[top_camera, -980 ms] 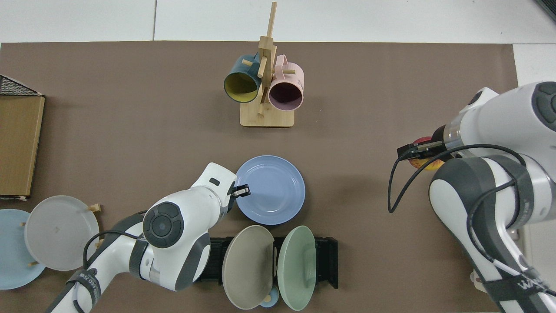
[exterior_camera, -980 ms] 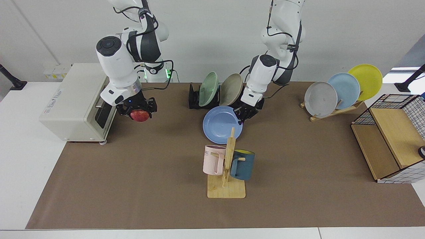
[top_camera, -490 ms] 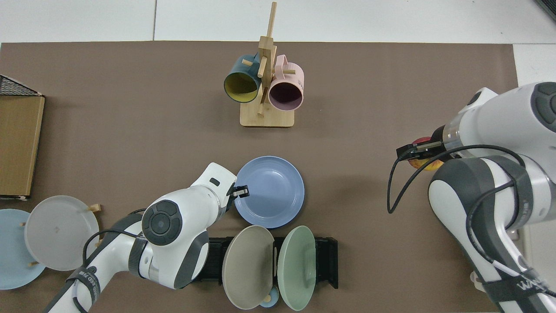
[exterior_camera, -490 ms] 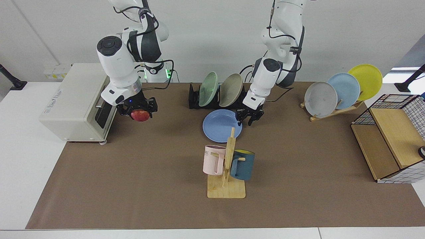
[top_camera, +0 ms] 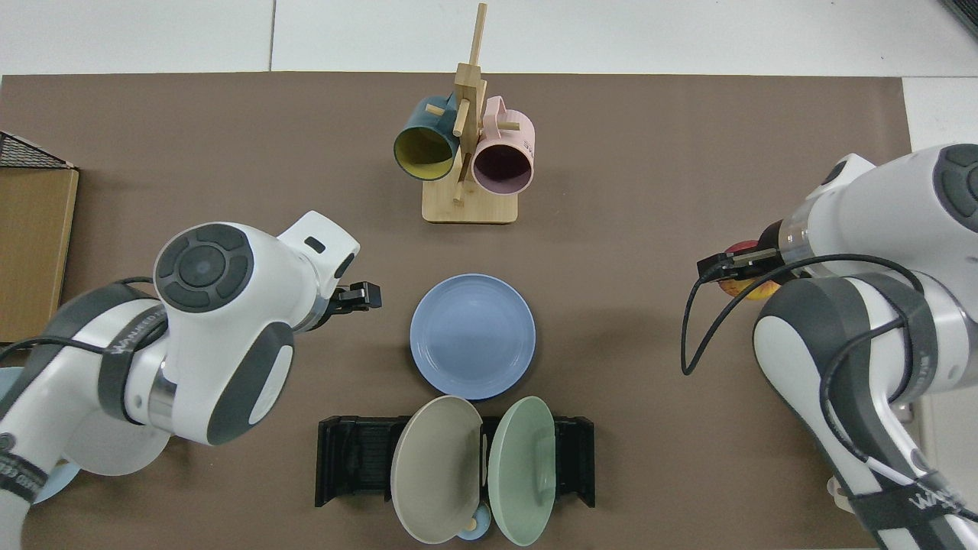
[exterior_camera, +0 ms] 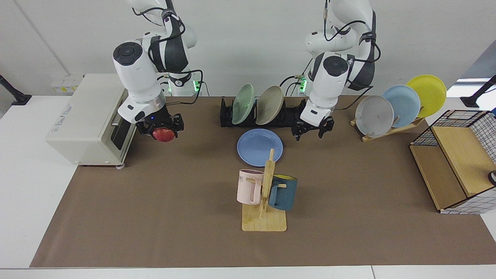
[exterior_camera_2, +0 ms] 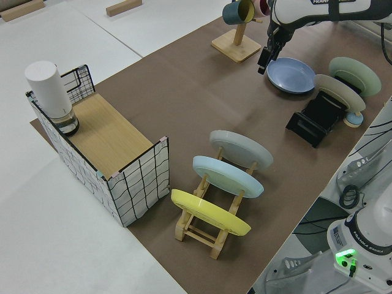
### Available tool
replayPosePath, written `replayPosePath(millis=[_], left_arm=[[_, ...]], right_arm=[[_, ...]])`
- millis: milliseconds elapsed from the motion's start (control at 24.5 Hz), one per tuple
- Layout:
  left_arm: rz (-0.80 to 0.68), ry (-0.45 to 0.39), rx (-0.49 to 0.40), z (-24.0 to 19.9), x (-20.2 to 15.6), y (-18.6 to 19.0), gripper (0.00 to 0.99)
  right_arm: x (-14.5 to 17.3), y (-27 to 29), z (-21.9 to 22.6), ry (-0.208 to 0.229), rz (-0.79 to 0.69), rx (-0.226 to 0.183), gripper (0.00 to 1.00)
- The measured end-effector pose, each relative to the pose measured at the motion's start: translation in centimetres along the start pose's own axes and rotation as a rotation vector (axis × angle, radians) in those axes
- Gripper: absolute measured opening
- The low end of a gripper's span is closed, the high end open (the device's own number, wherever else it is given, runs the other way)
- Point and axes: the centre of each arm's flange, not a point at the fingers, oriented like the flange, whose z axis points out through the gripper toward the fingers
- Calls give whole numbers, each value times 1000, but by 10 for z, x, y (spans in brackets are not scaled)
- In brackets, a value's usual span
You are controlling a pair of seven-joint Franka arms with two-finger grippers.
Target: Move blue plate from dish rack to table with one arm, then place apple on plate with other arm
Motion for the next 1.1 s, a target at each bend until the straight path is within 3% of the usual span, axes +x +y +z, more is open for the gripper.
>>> replayPosePath(millis=[245,571,816,1102], left_arm=[[99,-59,37,-77,21,-56,991],[150,-93,38,-129,31,-133,991],[201,-85,33,-163,22,-189,991],[213,-23,27,-173,24,-183,991]], right_arm=[[0,0,0,0,0,0,753],[0,-9,0,-1,-16,0,753],[-6,-72,1,-2,-32,2,753],[-23,-179,10,16,62,18,753]])
